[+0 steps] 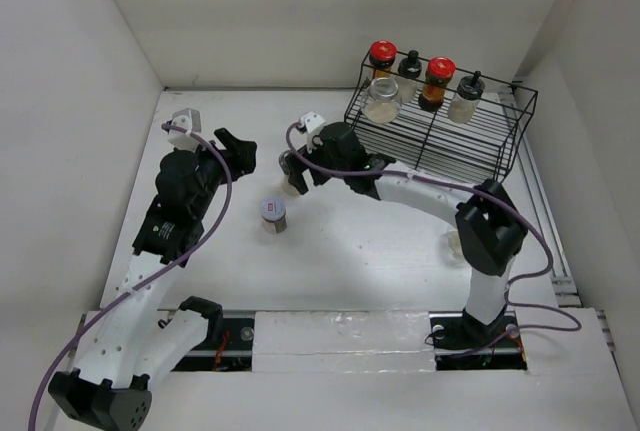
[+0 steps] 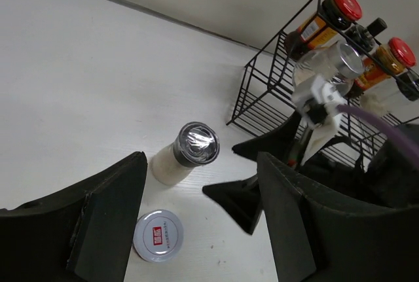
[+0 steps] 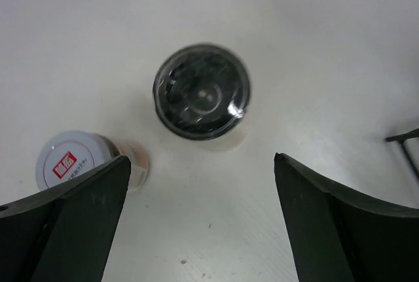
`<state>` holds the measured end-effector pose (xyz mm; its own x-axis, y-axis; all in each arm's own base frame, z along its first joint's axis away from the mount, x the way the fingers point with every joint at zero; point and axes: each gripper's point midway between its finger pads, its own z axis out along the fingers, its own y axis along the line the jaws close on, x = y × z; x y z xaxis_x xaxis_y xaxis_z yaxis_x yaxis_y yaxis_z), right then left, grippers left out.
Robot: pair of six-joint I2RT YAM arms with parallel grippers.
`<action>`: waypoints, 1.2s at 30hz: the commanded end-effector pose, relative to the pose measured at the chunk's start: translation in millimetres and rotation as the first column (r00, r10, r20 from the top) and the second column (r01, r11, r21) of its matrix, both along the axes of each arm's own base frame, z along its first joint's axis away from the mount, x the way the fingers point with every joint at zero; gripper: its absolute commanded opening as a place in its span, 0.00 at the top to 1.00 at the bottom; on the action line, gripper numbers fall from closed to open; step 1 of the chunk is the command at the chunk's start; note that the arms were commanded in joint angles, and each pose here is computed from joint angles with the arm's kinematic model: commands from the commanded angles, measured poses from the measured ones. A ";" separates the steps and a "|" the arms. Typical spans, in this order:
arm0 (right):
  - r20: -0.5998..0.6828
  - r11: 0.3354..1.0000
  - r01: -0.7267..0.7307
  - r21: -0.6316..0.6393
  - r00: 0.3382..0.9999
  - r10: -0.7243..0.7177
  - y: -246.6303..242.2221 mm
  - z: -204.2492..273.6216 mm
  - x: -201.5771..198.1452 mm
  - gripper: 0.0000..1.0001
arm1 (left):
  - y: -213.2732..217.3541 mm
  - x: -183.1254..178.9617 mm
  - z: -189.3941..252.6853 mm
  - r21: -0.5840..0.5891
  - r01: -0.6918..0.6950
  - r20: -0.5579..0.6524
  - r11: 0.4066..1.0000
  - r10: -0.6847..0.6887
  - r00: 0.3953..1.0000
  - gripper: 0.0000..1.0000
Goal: Organize the condiment bottles
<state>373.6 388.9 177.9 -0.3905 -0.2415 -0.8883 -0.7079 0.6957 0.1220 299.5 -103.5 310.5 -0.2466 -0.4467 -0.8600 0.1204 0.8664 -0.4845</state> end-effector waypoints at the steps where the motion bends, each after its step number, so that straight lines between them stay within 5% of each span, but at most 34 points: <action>1: 0.045 0.997 -0.072 0.037 0.997 0.070 26.4 11.5 -10.2 0.03 | 11.8 0.3 18.1 -0.029 -0.073 0.039 0.997 0.074 0.996 0.36; 12: 0.093 1.000 0.013 -0.004 0.996 -0.013 44.8 -10.1 27.7 0.07 | -3.7 -0.7 18.1 -0.025 0.018 0.051 1.000 -0.016 0.999 0.36; 16: 0.126 0.998 0.057 0.008 0.990 -0.058 48.9 -12.1 42.9 0.19 | -5.2 -1.2 18.1 -0.026 0.027 0.051 0.999 -0.025 0.998 0.36; 21: 0.140 0.996 0.057 0.076 0.988 -0.067 53.8 8.7 43.2 0.48 | -5.2 -1.3 18.1 -0.026 0.027 0.051 0.999 -0.025 0.998 0.36; 24: 0.172 0.986 0.036 0.160 0.983 -0.064 46.7 55.2 29.8 0.49 | -4.9 -1.2 17.9 -0.017 0.028 0.053 0.999 -0.027 0.998 0.36; 29: 0.307 0.944 0.065 0.324 0.936 -0.170 -12.3 174.0 -8.1 0.50 | -7.4 1.1 12.5 -0.015 0.037 0.043 0.999 -0.036 0.998 0.36; 36: 0.342 0.850 0.301 0.432 0.818 -0.463 -152.1 232.7 0.8 0.55 | -8.9 0.5 12.5 -0.016 0.046 0.042 0.999 -0.045 0.998 0.36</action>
